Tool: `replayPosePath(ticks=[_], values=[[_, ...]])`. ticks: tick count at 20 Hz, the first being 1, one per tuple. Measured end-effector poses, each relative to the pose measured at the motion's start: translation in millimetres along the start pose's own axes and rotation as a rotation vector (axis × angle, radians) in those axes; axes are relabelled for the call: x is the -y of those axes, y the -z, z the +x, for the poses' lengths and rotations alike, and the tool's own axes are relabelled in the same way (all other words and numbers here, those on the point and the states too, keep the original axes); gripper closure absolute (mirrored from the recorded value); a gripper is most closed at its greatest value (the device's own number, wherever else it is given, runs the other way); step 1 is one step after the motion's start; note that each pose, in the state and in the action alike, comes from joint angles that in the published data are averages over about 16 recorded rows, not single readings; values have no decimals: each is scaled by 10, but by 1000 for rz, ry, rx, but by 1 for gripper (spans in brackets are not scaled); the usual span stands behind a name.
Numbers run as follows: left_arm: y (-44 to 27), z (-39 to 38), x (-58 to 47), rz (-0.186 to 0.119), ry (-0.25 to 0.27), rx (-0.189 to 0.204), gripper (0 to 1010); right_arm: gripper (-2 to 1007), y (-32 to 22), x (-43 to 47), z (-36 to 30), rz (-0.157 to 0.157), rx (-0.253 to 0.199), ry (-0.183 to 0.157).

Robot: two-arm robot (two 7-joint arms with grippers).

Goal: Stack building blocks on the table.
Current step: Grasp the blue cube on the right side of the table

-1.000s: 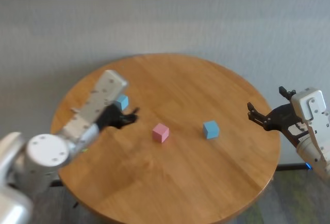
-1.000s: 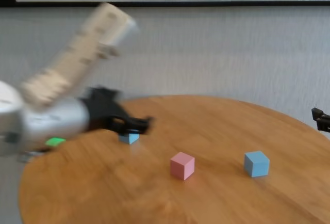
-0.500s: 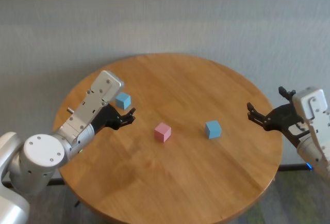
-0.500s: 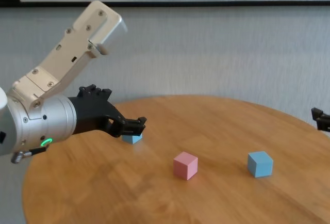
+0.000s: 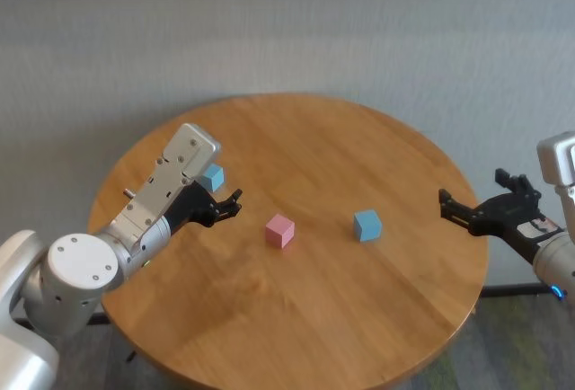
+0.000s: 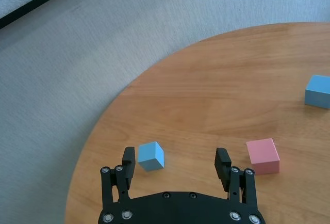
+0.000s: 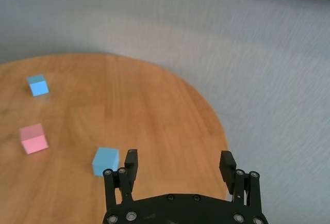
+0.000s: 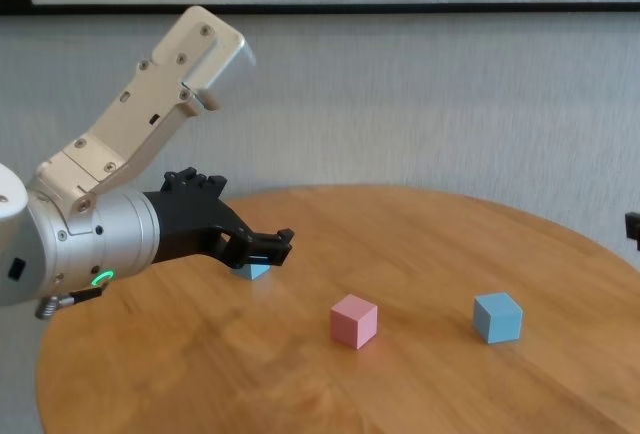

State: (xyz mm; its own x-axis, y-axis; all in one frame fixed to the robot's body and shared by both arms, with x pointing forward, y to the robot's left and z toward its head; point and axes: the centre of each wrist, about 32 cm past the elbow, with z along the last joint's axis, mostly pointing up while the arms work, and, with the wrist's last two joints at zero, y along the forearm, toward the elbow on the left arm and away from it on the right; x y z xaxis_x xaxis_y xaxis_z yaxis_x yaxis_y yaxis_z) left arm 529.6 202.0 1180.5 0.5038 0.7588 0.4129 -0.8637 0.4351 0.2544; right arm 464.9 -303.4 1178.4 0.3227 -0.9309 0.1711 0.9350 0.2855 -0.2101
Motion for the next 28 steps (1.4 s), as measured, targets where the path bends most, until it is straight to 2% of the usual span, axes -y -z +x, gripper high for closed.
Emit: replayPosePath(ticks=[5,10,14,22,28], values=[[3,-7,17,-2,4,-3,9,4,-87,48,-96,-49,-79,-48],[6,-10,27,-3,6,-5,9,4,-105,21,-218,-73,-107,-83],[7,-12,32,-3,8,-6,9,4,-86,-40,-314,-77,-84,-82],[8,-14,38,-4,9,-7,8,4,-10,-205,-474,-82,-18,-49],[8,-16,40,-5,10,-7,8,4,41,-315,-589,-101,-2,-39]])
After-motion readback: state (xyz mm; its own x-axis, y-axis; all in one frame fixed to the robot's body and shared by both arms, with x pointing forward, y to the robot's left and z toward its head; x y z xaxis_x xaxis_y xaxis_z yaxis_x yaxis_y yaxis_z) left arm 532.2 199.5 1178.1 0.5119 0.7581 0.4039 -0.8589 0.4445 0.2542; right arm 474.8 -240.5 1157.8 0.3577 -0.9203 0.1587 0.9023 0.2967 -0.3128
